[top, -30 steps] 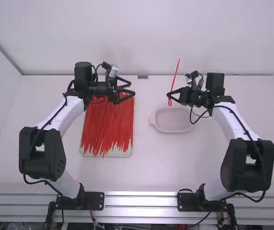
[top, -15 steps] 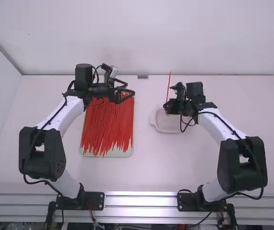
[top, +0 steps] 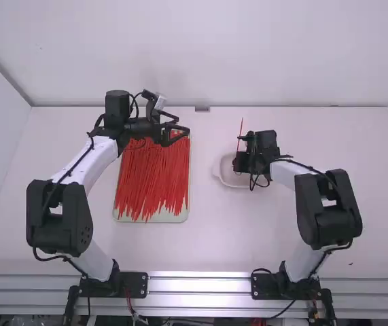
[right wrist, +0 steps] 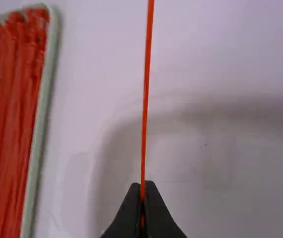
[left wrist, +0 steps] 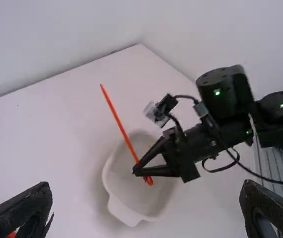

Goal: Fasten the cable tie

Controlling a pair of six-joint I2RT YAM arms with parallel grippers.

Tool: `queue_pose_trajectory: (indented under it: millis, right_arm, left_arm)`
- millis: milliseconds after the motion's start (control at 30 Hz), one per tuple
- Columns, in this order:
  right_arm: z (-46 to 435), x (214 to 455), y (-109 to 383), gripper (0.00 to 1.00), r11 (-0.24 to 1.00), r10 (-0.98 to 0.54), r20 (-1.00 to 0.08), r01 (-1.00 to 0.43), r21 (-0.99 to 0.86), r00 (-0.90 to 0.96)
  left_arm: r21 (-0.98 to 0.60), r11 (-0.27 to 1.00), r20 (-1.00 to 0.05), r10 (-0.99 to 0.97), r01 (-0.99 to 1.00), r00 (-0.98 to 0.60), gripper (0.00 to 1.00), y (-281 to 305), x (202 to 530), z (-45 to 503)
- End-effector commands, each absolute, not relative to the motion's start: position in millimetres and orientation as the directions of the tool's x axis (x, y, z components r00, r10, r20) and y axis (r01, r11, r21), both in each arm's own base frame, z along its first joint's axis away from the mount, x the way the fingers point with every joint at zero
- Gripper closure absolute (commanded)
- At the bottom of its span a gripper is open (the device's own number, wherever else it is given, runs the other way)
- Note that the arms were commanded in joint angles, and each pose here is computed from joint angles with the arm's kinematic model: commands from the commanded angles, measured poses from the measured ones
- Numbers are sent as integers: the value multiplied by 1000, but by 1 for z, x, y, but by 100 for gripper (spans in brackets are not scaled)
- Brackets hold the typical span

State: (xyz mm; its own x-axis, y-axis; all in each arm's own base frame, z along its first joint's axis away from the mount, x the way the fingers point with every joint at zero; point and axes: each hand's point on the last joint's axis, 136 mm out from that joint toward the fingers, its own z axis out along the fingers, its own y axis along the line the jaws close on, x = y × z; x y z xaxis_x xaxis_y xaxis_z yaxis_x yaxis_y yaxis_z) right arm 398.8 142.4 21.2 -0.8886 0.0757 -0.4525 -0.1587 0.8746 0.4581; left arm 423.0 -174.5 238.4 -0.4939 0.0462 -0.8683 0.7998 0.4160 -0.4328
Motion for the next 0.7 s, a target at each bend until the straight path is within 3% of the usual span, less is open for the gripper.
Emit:
queue_pose_trajectory:
  millis: [0, 33, 100, 133, 233, 267, 400, 667]
  right_arm:
    - [10, 402, 141, 100, 877, 82, -427, -138, 460, -900]
    - [6, 401, 140, 99, 878, 85, -415, -128, 461, -906]
    - [3, 399, 135, 82, 881, 93, -399, -111, 459, -912]
    - [3, 399, 134, 78, 881, 94, -399, -110, 459, -912]
    - [7, 404, 129, 42, 882, 108, -404, -100, 461, -908]
    - [7, 404, 129, 42, 882, 108, -404, -100, 461, -908]
    - [19, 407, 123, 2, 879, 123, -380, -78, 470, -917]
    - [61, 411, 127, 2, 883, 88, -419, -124, 452, -904]
  left_arm:
    - [-417, 413, -879, 44, 809, -476, 1, -171, 425, 245]
    - [-418, 413, -878, 44, 809, -476, 1, -171, 425, 245]
    - [-425, 413, -875, 41, 806, -482, 1, -171, 425, 245]
    - [-424, 413, -875, 41, 806, -482, 1, -171, 425, 245]
    - [-425, 418, -874, 41, 803, -485, 1, -170, 426, 244]
    - [-425, 418, -874, 41, 803, -485, 1, -170, 426, 244]
    - [-419, 426, -878, 35, 802, -477, 1, -165, 428, 246]
    - [-429, 408, -880, 12, 806, -475, 1, -151, 421, 259]
